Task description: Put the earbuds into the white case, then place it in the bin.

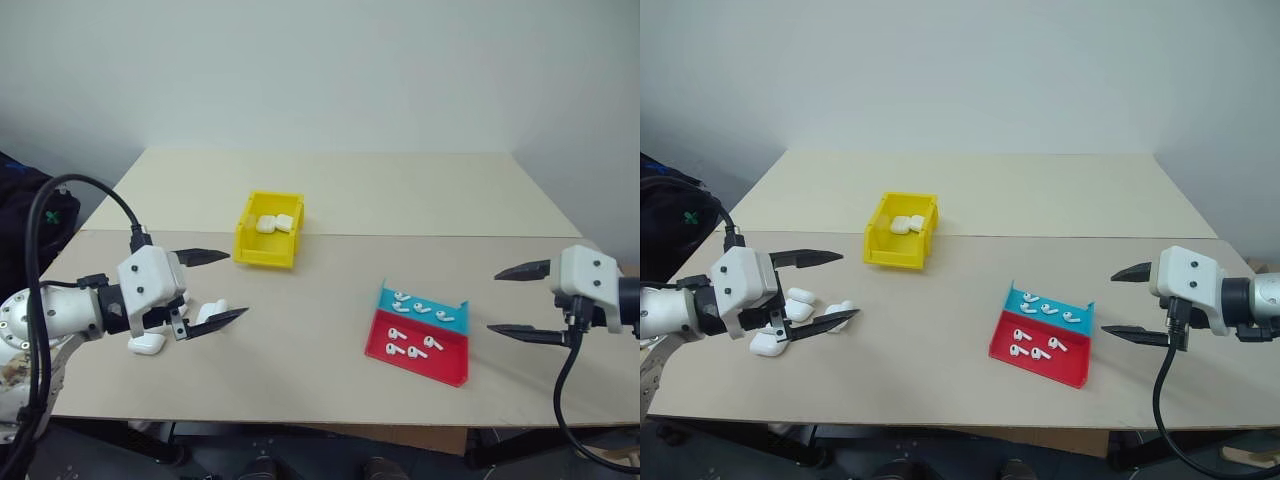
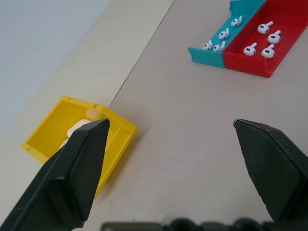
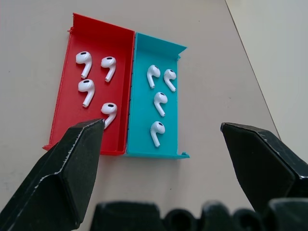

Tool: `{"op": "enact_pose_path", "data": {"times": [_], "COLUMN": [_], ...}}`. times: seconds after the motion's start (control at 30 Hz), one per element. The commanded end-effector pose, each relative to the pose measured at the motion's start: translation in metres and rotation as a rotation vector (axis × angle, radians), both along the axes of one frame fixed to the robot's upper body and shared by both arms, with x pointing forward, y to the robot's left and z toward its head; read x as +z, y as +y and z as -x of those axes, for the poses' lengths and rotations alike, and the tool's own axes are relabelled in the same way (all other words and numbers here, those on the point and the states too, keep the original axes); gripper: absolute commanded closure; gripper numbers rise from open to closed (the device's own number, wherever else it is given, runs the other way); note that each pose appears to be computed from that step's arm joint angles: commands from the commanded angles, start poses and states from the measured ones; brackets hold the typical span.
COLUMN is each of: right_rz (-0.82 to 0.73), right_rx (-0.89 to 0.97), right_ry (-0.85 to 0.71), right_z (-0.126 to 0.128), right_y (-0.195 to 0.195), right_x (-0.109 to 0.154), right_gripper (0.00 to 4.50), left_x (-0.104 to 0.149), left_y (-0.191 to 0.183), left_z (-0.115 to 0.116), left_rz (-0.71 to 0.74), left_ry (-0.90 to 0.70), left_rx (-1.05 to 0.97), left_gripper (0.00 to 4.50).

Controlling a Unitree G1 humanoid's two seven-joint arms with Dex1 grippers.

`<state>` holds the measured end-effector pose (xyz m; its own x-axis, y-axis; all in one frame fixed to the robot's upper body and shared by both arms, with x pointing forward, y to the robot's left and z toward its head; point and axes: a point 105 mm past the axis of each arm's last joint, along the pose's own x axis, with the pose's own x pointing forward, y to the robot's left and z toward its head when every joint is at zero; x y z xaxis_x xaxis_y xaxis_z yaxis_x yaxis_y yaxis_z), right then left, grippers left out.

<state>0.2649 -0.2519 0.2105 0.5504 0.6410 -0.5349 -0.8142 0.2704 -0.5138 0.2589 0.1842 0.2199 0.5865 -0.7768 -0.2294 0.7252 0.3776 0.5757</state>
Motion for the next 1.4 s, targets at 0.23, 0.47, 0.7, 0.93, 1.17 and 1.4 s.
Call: {"op": "enact_pose_path", "data": {"times": [0.23, 0.47, 0.7, 0.93, 1.17, 1.4], "right_rz": [0.027, 0.034, 0.05, 0.011, 0.025, -0.004], "right_rx": [0.007, 0.003, -0.013, -0.048, -0.06, -0.052], "right_ry": [-0.055, -0.047, -0.061, -0.041, -0.022, -0.026], "right_z": [0.001, 0.002, 0.005, 0.018, 0.021, 0.022], "right_y": [0.0, 0.0, -0.002, 0.002, 0.007, 0.017], "right_x": [0.012, 0.01, 0.012, -0.001, -0.017, -0.024], "right_gripper": [0.02, 0.02, 0.02, 0.02, 0.02, 0.02], "left_x": [0.017, 0.015, 0.029, 0.024, 0.02, -0.007], "left_y": [0.0, 0.0, 0.011, 0.031, 0.05, 0.074], "left_z": [0.003, 0.0, -0.011, -0.033, -0.042, -0.056], "left_rz": [0.008, -0.009, -0.025, -0.236, -0.444, -0.639], "left_ry": [-0.048, -0.066, -0.082, 0.145, 0.338, 0.462], "left_rx": [0.014, 0.05, 0.11, 0.129, -0.016, -0.071], "left_gripper": [0.0, 0.0, 0.0, 0.0, 0.0, 0.0]}}
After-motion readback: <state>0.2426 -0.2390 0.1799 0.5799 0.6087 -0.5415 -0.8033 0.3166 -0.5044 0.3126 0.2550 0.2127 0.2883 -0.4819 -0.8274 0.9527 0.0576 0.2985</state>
